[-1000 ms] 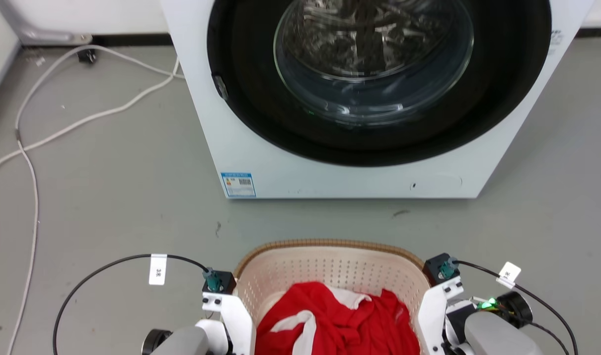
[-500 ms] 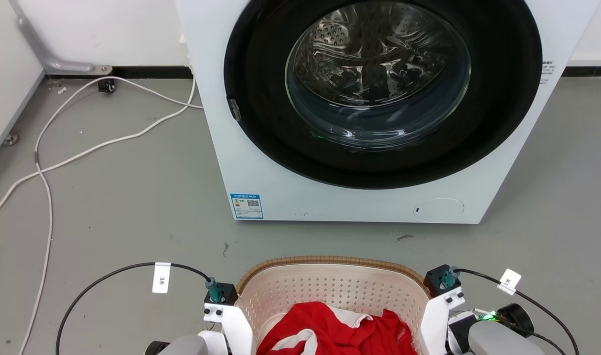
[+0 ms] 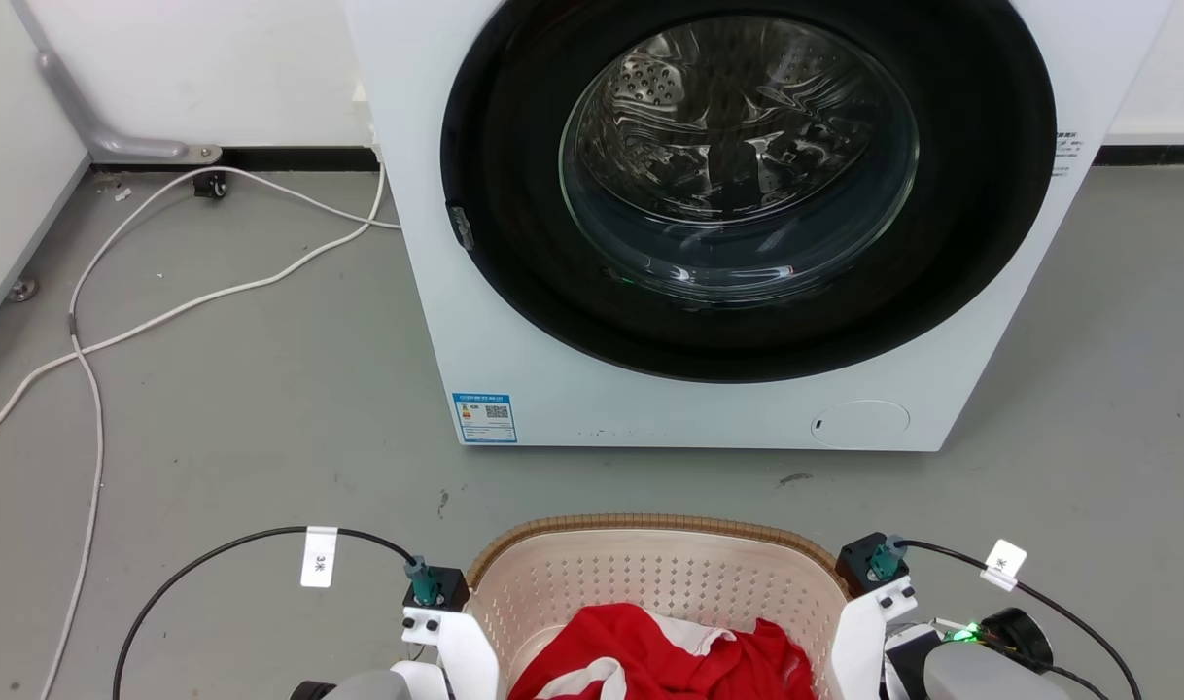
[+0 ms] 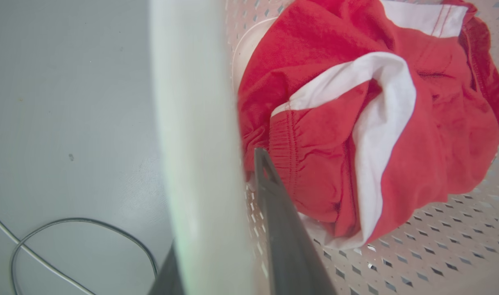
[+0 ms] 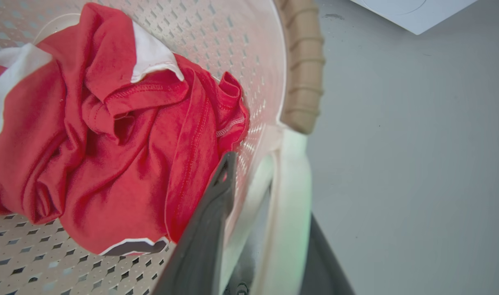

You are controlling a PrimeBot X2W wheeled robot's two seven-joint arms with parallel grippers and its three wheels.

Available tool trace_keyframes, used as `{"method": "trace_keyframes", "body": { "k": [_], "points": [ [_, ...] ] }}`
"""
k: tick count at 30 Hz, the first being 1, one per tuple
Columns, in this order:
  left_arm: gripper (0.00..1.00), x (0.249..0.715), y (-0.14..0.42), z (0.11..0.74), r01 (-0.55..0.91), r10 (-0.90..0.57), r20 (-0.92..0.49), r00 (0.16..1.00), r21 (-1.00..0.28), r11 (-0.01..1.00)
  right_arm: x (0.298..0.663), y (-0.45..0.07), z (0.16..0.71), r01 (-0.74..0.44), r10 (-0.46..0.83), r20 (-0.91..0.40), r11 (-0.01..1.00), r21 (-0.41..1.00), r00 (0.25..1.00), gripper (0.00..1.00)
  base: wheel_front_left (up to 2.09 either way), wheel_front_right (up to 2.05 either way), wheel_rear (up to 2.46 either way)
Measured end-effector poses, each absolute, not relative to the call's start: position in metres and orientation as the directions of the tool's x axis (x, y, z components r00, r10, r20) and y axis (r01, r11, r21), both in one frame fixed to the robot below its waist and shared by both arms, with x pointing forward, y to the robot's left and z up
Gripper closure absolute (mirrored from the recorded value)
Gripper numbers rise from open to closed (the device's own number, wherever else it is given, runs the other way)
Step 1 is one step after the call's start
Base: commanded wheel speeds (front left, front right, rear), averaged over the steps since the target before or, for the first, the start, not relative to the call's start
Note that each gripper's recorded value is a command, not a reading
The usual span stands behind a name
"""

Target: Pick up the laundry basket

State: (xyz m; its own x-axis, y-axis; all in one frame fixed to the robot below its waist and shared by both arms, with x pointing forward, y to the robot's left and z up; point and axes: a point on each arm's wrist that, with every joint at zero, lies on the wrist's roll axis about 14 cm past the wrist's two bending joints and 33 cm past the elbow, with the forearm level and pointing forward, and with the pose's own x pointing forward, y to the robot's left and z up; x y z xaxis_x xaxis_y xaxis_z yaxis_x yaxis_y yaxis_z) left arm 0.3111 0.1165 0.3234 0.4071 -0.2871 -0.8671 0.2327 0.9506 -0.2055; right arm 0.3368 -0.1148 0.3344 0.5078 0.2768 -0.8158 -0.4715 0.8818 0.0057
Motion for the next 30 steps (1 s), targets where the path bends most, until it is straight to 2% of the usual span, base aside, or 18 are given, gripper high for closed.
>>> {"method": "trace_keyframes", "body": {
  "k": [30],
  "points": [
    [1.0, 0.3112, 0.1144, 0.3221, 0.238, -0.291, -0.866, 0.408, -0.206, 0.949, 0.3336, -0.1167, 0.3318, -0.47, 0.277, -0.817, 0.883, 0.008, 0.506, 1.0, 0.0, 0.0, 0.0]
  ]
}}
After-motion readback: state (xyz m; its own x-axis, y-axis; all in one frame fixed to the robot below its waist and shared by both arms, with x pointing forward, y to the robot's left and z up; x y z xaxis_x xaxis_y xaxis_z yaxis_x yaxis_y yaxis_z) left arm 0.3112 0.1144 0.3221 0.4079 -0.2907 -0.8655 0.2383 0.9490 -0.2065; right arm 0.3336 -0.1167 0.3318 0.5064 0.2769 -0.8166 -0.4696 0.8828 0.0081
